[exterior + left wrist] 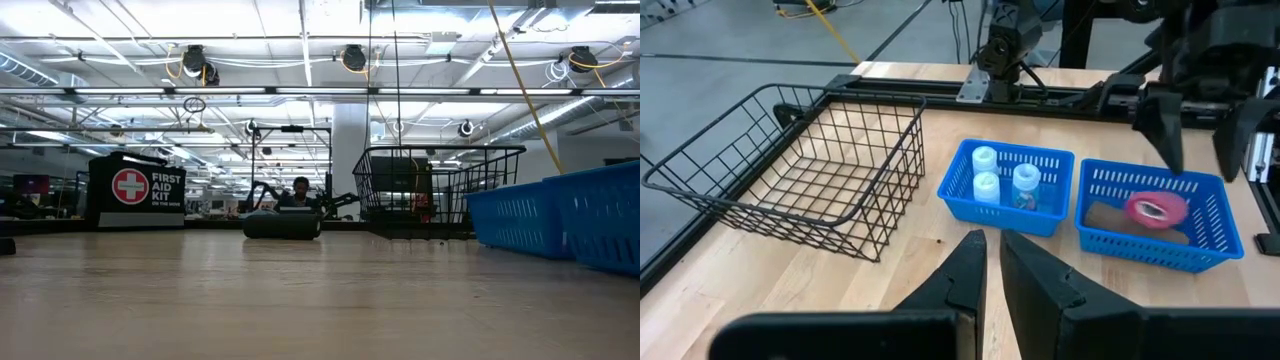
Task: Pick & Place Medicine items
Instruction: Put the black bandage into the bottom blue basket
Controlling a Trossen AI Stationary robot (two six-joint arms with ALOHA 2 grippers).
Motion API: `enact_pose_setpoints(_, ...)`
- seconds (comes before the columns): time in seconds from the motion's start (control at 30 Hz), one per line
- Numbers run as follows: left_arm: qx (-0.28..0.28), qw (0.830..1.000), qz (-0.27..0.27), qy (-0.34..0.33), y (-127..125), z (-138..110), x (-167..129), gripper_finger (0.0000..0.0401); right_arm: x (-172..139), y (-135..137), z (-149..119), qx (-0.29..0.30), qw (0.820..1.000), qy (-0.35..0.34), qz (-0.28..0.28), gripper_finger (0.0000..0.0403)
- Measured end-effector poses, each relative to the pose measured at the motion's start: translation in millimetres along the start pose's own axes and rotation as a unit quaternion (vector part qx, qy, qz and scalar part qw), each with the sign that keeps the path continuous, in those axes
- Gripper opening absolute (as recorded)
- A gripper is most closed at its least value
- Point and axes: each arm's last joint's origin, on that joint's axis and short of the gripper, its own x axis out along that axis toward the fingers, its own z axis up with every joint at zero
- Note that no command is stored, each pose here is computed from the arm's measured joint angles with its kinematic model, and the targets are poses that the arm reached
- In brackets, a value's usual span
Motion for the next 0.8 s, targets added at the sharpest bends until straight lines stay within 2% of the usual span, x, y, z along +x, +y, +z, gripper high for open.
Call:
enact_pose_setpoints(0.13,0.0,1.0,0.0,0.0,0.0,0.0,0.0,0.0044,6.2,-8.0,26.2,-0.009,0.999,0.008,0.044,0.0183)
enact_pose_setpoints(0.27,0.0,1.0,0.0,0.0,0.0,0.0,0.0,0.0044,19.7,-10.5,54.0,-0.059,0.994,0.023,0.094,0.0179)
enact_pose_setpoints(0.37,-0.004,1.0,0.0,0.0,0.0,0.0,0.0,0.0045,30.8,-16.4,65.2,-0.088,0.986,0.09,0.112,0.0172)
enact_pose_setpoints(0.47,-0.007,1.0,0.0,0.001,0.0,-0.1,0.0,0.0045,37.2,-28.9,67.3,-0.101,0.974,0.183,0.088,0.0165)
enact_pose_setpoints(0.53,-0.009,1.0,0.001,0.005,0.3,-1.1,0.0,0.0044,41.2,-38.6,68.2,-0.094,0.97,0.216,0.057,0.0161)
enact_pose_setpoints(0.67,-0.039,0.998,0.016,0.036,5.3,-7.3,1.6,0.0045,48.2,-48.1,73.8,-0.063,0.974,0.214,0.03,0.0154)
enact_pose_setpoints(0.8,-0.066,0.994,0.051,0.078,18.4,-14.7,6.5,0.0045,49.5,-48.6,81.5,-0.049,0.98,0.19,0.037,0.015)
